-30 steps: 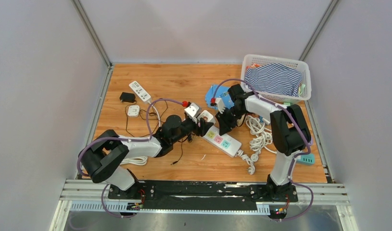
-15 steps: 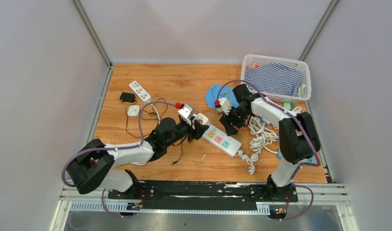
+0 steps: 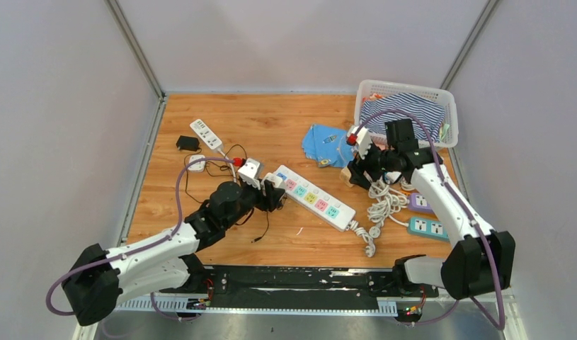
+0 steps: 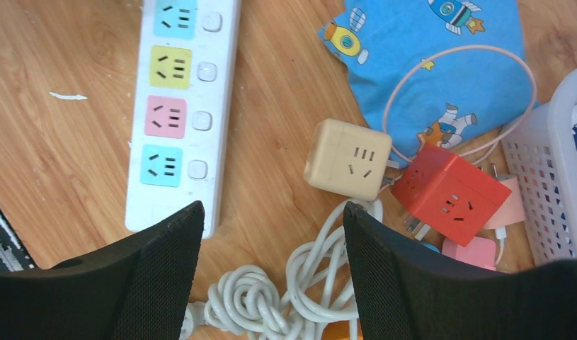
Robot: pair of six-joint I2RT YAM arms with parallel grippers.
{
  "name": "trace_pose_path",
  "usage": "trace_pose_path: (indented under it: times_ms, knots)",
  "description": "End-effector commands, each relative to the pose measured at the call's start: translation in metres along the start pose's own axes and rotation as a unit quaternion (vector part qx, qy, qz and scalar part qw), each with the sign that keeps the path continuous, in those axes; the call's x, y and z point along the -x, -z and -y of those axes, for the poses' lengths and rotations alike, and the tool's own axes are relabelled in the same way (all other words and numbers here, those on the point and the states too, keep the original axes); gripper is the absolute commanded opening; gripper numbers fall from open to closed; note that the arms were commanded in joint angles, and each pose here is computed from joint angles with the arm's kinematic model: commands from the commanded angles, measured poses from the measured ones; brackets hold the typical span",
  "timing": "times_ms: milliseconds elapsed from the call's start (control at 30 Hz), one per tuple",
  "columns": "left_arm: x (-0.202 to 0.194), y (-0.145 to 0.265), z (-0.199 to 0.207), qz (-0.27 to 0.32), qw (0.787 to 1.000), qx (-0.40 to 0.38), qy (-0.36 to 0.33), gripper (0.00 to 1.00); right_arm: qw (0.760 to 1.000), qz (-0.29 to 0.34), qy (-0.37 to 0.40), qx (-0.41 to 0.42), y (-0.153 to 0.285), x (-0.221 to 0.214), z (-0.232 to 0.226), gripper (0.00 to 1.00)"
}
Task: Pull the plug off the socket
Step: Remove the plug from the socket, then place the plug at the center of the board.
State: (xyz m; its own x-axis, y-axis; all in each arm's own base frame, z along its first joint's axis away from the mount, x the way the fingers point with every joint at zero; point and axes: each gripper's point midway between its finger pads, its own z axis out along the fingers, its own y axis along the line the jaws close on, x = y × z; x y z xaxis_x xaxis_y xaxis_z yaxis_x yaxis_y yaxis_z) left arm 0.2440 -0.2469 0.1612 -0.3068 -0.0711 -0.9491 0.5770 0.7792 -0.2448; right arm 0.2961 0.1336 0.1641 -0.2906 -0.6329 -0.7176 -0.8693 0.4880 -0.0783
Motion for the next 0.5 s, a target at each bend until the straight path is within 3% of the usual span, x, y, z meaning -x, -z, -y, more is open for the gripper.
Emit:
trace_pose_path:
  times_ms: [0,200,467]
  knots:
    - [-0.016,0.015,-0.027,-0.025,0.997,0.071,0.009,0.00,0.999,0.046,0.021,0.018,0.008,0.006,-0.019,0.73]
    - [-0.028,0.027,-0.056,-0.032,0.990,0.137,0.022,0.00,0.995,0.084,0.044,0.024,0.018,0.015,-0.031,0.74]
    - [-0.050,0.033,-0.087,-0.047,0.980,0.181,0.073,0.00,0.994,0.090,0.045,0.039,0.016,0.014,-0.036,0.73]
